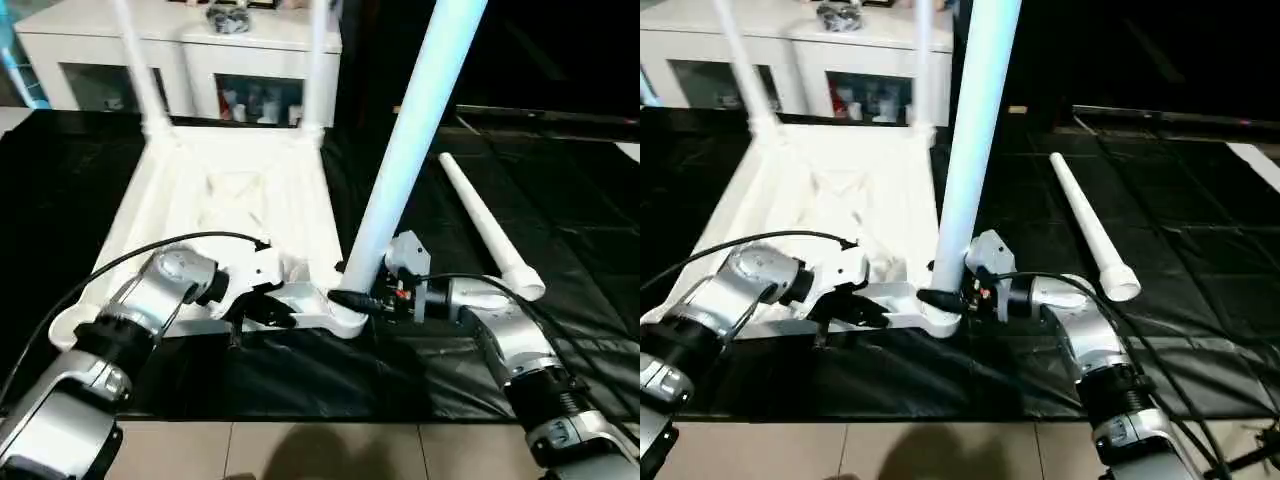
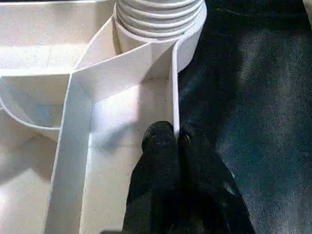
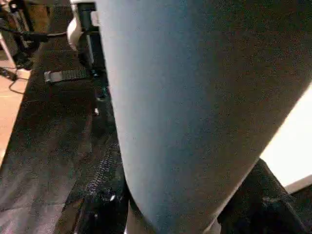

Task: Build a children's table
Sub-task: Rotate leg to tighten

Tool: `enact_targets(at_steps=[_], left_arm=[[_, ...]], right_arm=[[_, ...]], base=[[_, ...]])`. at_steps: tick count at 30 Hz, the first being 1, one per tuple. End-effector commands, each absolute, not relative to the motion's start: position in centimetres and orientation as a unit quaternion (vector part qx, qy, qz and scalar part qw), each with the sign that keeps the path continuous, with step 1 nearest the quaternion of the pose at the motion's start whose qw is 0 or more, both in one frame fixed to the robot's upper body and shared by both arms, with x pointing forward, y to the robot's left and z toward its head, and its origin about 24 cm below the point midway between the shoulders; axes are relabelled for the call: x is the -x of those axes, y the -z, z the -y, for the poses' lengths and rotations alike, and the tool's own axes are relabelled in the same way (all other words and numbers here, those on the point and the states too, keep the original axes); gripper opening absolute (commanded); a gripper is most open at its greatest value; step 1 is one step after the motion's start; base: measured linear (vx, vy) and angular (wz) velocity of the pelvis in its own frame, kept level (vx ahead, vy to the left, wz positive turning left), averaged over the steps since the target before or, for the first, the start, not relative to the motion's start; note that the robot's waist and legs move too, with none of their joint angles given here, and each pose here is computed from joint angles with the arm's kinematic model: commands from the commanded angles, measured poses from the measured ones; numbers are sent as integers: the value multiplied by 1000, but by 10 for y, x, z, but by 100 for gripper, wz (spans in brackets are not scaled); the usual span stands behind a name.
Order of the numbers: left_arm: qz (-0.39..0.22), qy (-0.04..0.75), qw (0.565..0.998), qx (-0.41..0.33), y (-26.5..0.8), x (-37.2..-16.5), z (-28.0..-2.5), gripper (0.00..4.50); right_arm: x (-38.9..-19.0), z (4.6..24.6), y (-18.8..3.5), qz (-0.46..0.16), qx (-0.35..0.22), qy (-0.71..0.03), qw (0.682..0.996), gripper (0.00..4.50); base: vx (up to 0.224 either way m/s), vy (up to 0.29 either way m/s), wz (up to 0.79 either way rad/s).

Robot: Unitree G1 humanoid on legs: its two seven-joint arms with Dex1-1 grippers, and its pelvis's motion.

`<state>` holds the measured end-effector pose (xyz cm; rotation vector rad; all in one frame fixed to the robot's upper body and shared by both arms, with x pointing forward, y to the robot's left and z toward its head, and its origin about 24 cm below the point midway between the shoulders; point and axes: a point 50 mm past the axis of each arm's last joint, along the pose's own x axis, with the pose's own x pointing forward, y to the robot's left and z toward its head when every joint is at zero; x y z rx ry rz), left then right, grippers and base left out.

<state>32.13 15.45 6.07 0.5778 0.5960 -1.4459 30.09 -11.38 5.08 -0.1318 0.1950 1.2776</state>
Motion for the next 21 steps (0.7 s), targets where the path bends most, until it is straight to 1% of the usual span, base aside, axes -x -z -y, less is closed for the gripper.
enact_targets(at_steps=[1, 5, 6, 7, 9, 11, 12, 13, 14, 18, 19, 20, 21], left_arm=[[-235, 654, 661, -284, -76, -329, -143, 0], [-238, 641, 675, -277, -77, -333, -143, 0], [-242, 631, 686, -269, -77, -335, -144, 0], [-242, 631, 686, -269, -77, -335, -144, 0], [-242, 619, 701, -259, -78, -338, -145, 0], [-239, 592, 731, -241, -80, -342, -147, 0], [-236, 564, 759, -224, -82, -345, -149, 0], [-233, 546, 777, -210, -84, -346, -149, 0], [-233, 546, 777, -210, -84, -346, -149, 0], [-231, 490, 826, -160, -87, -343, -147, 0], [-229, 475, 837, -146, -87, -338, -141, 0], [-228, 473, 839, -141, -87, -336, -138, 0], [-228, 467, 845, -124, -87, -331, -128, 0]], right_arm=[[-273, 111, -3, -207, 58, -627, 749, 193], [-274, 110, -3, -204, 54, -624, 752, 193], [-276, 110, -3, -202, 53, -615, 760, 193], [-276, 110, -3, -202, 53, -615, 760, 193], [-278, 109, -3, -201, 51, -605, 769, 193], [-284, 108, -2, -194, 55, -571, 796, 193], [-291, 109, -2, -190, 57, -533, 823, 193], [-297, 110, -2, -189, 56, -503, 841, 193], [-297, 110, -2, -189, 56, -503, 841, 193], [-315, 110, -1, -193, 38, -402, 894, 193], [-323, 108, -1, -203, 24, -356, 912, 193], [-325, 107, 0, -206, 24, -347, 915, 193], [-331, 105, 0, -216, 23, -311, 925, 193]], base=[[0, 0, 0], [0, 0, 0], [0, 0, 0], [0, 0, 0], [0, 0, 0], [0, 0, 0], [0, 0, 0], [0, 0, 0], [0, 0, 0], [0, 0, 0], [-17, 29, -19], [0, 0, 0], [0, 0, 0]])
